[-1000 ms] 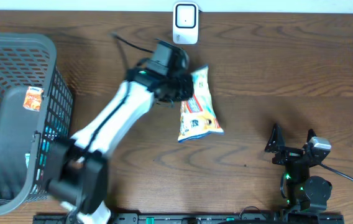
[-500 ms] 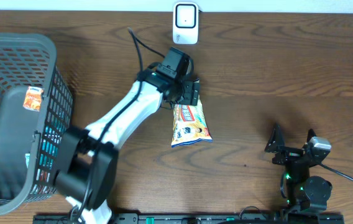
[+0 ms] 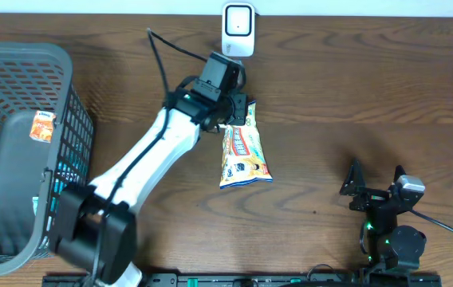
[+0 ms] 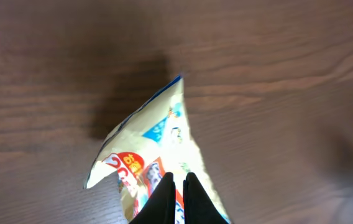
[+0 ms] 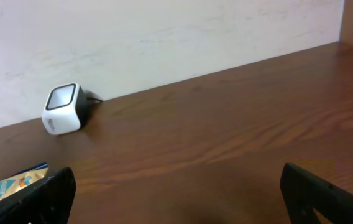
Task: Scan the item barcode
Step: 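Lift the wipe pack out and carry it toward the scanner, then hold and turn the wipe pack in front of the white scanner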
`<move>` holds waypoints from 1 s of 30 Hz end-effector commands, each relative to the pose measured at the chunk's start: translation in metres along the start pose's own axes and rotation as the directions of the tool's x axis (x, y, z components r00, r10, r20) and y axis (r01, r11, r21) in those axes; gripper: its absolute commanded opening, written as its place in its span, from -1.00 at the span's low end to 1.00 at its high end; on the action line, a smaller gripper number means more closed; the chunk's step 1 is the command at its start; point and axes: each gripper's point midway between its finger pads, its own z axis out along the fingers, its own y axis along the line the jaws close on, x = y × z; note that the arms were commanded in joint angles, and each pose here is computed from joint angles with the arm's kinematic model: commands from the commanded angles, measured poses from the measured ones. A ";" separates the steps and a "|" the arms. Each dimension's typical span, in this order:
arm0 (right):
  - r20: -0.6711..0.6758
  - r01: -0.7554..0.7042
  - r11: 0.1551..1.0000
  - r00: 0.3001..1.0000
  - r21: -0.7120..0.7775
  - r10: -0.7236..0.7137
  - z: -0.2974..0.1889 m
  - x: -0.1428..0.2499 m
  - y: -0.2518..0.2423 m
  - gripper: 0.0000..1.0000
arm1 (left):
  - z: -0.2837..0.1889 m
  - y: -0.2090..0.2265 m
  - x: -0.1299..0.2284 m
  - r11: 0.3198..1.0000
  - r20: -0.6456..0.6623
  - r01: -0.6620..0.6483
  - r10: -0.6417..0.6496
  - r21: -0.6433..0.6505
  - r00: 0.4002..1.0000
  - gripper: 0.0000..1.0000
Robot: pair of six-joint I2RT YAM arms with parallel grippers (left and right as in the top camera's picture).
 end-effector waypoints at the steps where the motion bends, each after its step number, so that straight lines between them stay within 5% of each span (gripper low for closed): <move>1: 0.000 -0.011 1.000 1.000 -0.005 0.011 0.000 0.001 0.001 0.99 | 0.040 0.019 0.026 0.995 -0.094 0.083 -0.089 -0.060 0.992 -0.85; 8: 0.000 -0.011 1.000 1.000 -0.005 0.011 0.000 0.001 0.001 0.99 | 0.118 0.053 0.091 0.956 -0.271 0.213 -0.263 -0.200 0.926 -0.85; 14: 0.000 -0.011 1.000 1.000 -0.005 0.011 0.000 0.001 0.001 0.98 | 0.142 0.044 0.121 0.967 -0.338 0.153 -0.217 -0.204 0.916 -0.85; 21: -0.001 -0.011 1.000 1.000 -0.005 0.011 0.000 0.001 0.001 0.98 | 0.090 0.011 0.067 0.976 -0.224 0.003 -0.053 -0.216 0.973 -0.85; 30: 0.000 -0.011 1.000 1.000 -0.005 0.011 0.000 0.001 0.001 0.99 | -0.001 0.016 -0.006 0.949 0.066 0.054 -0.035 -0.310 0.997 -0.85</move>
